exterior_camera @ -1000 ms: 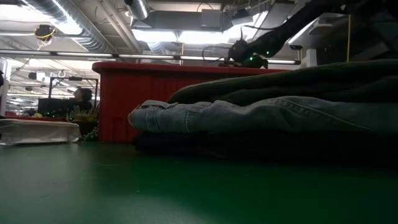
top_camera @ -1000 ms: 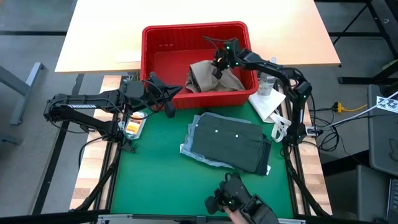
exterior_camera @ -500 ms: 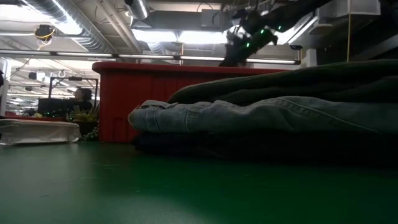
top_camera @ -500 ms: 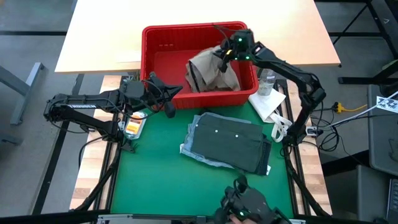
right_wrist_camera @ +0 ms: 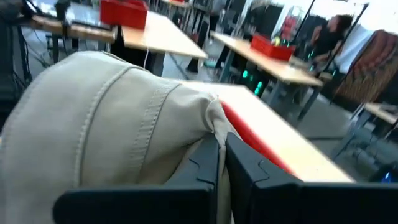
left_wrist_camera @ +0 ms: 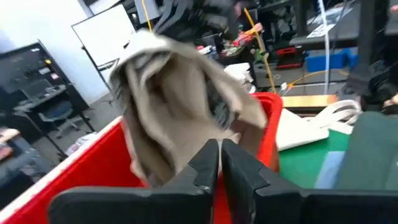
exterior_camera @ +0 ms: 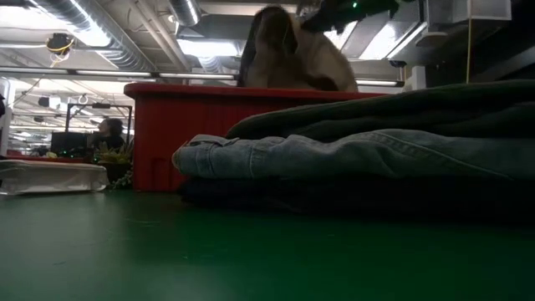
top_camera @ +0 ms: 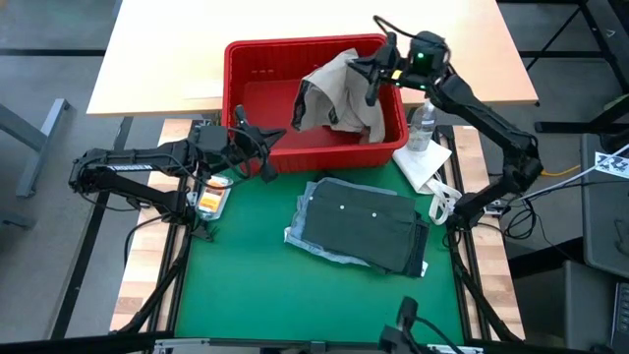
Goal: Fold laundry
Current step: Fold the beige shorts
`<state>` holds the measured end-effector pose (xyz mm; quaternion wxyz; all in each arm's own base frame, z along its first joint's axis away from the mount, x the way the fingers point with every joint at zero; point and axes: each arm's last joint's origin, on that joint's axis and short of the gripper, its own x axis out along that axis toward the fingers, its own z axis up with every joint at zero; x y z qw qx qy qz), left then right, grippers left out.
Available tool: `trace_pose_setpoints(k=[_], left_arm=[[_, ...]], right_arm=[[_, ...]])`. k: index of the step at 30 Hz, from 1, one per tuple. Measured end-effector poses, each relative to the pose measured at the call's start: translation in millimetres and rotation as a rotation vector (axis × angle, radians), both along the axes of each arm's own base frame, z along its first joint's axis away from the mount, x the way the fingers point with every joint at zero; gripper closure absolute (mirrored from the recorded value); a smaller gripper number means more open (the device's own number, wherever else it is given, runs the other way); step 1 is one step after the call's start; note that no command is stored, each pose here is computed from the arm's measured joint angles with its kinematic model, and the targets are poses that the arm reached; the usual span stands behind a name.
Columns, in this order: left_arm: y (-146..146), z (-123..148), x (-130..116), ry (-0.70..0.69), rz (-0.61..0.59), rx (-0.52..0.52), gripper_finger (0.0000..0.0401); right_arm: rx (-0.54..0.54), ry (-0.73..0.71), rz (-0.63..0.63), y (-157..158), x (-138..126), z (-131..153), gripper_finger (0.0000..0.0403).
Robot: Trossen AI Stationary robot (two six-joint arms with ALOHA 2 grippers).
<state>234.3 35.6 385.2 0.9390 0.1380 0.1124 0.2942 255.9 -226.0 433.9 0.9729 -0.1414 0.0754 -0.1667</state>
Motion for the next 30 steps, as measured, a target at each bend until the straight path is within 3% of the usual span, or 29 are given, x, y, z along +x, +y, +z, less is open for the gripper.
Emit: trace_pose_setpoints(k=[10, 17, 20, 26, 30], left_arm=[[21, -2, -2, 0.008, 0.083, -0.001, 0.0288], [27, -16, 16, 0.027, 0.029, -0.081, 0.0264], [25, -18, 26, 0.0, -0.027, -0.087, 0.0264], [19, -17, 50, -0.127, -0.251, -0.08, 0.0264], [18, -23, 70, -0.197, -0.294, -0.061, 0.0264]], right_arm=[[-0.092, -0.099, 0.017, 25, -21, 33, 0.0387], [-0.131, -0.14, 0.031, 29, -25, 41, 0.0387], [-0.125, -0.134, 0.031, 29, -25, 40, 0.0386], [-0.121, -0.131, 0.031, 29, -24, 39, 0.0386], [-0.12, -0.131, 0.03, 29, -24, 39, 0.0386]])
